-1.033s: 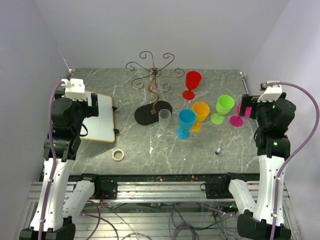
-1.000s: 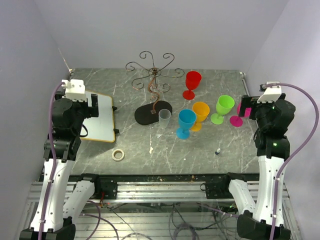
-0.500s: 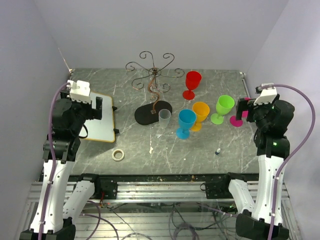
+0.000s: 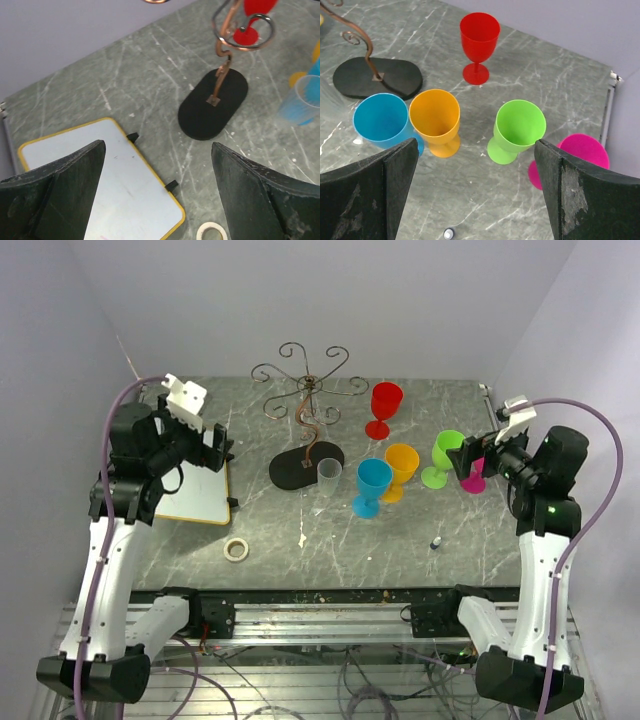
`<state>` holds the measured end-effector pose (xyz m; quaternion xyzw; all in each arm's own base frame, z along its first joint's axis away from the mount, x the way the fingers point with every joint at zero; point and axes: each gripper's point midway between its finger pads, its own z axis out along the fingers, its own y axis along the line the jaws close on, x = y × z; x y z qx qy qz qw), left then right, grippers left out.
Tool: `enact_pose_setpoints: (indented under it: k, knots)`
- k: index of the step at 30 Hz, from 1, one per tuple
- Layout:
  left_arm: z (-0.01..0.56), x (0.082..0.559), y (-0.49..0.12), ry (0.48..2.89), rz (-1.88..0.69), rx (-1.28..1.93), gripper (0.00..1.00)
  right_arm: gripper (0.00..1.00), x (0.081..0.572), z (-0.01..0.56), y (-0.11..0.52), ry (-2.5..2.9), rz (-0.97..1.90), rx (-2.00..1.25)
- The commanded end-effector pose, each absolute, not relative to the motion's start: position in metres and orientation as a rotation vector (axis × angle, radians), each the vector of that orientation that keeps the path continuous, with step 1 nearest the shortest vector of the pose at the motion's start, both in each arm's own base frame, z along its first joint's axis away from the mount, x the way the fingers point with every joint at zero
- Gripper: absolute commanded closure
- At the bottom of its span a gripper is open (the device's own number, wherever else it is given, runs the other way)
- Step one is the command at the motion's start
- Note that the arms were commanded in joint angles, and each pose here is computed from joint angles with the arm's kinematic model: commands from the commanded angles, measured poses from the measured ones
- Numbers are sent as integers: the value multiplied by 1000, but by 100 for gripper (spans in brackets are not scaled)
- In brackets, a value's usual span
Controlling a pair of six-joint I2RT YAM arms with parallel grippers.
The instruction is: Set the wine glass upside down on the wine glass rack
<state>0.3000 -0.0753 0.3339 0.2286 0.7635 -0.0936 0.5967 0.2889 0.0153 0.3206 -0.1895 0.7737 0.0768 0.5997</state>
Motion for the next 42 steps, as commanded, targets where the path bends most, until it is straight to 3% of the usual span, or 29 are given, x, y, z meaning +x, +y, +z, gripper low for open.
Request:
enact_pose_setpoints:
  k: [1, 10, 19, 28, 37, 42]
  knots:
    - [343, 295, -110, 1708, -371, 713, 3, 0, 291, 320, 29, 1721, 250, -512]
    - [332, 310, -181, 1667, -443, 997, 2, 0, 289, 278, 43, 1698, 324, -627]
    - [321, 345, -216, 1672, -464, 988, 3, 0, 284, 256, 54, 1726, 419, -647]
    - [332, 355, -220, 1648, -451, 916, 12, 0, 285, 247, 58, 1770, 455, -654]
    - [347, 371, -216, 1652, -421, 786, 11, 0, 284, 245, 53, 1775, 406, -640]
    - [354, 379, -216, 1634, -407, 743, 17, 0, 285, 245, 49, 1766, 370, -627]
